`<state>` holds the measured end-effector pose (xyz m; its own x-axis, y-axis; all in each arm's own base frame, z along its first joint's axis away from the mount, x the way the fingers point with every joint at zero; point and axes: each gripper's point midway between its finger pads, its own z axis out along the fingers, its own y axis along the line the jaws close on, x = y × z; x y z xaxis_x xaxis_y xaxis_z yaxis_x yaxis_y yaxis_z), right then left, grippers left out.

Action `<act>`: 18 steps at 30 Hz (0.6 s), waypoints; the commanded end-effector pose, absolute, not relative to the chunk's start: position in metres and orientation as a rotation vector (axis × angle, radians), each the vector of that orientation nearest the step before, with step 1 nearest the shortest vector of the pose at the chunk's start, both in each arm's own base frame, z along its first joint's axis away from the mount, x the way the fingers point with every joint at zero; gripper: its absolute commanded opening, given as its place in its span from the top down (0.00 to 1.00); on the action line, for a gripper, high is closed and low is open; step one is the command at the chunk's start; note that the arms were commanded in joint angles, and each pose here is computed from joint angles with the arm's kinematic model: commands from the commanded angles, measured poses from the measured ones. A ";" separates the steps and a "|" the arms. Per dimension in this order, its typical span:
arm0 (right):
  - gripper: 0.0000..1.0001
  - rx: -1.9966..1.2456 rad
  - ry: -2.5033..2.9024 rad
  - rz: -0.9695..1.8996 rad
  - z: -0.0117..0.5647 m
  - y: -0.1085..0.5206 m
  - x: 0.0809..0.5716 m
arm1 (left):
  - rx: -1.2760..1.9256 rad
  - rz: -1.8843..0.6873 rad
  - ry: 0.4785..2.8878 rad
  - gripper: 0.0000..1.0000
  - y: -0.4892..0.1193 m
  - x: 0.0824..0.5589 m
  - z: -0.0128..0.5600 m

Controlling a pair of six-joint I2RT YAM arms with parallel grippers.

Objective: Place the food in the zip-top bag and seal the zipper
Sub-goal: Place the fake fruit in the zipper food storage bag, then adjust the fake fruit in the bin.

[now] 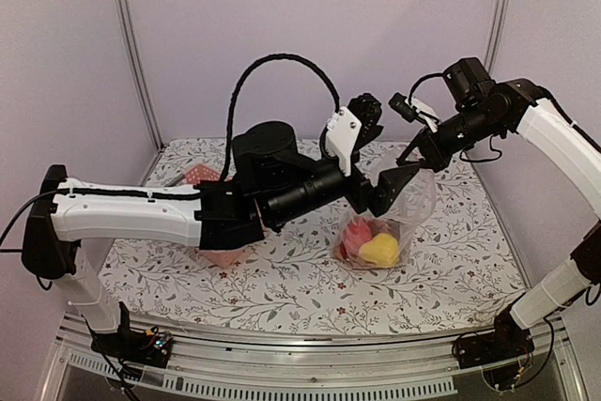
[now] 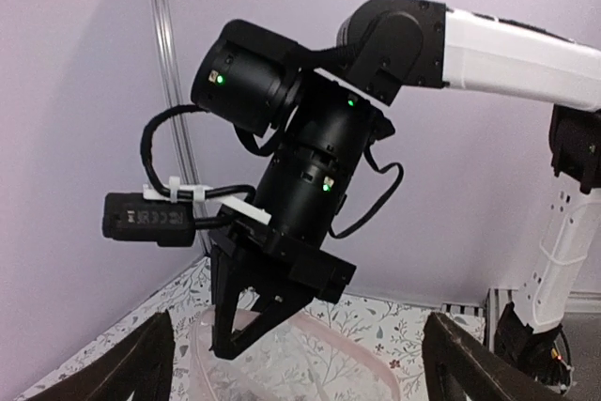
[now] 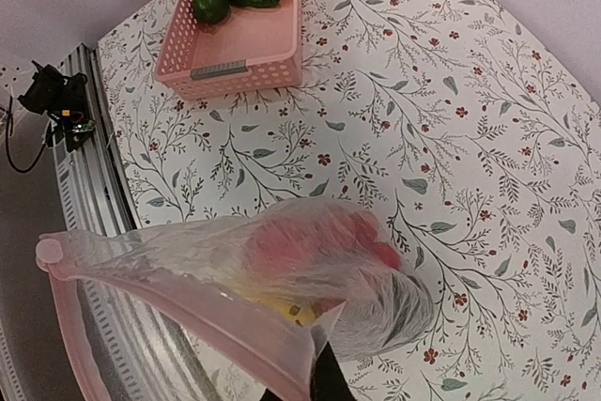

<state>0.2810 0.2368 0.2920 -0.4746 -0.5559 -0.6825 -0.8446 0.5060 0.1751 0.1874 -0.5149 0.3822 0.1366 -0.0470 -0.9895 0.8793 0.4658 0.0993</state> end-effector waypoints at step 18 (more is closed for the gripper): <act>1.00 -0.867 2.129 0.473 0.338 0.192 0.348 | 0.242 -0.252 1.917 0.19 -0.246 0.278 0.279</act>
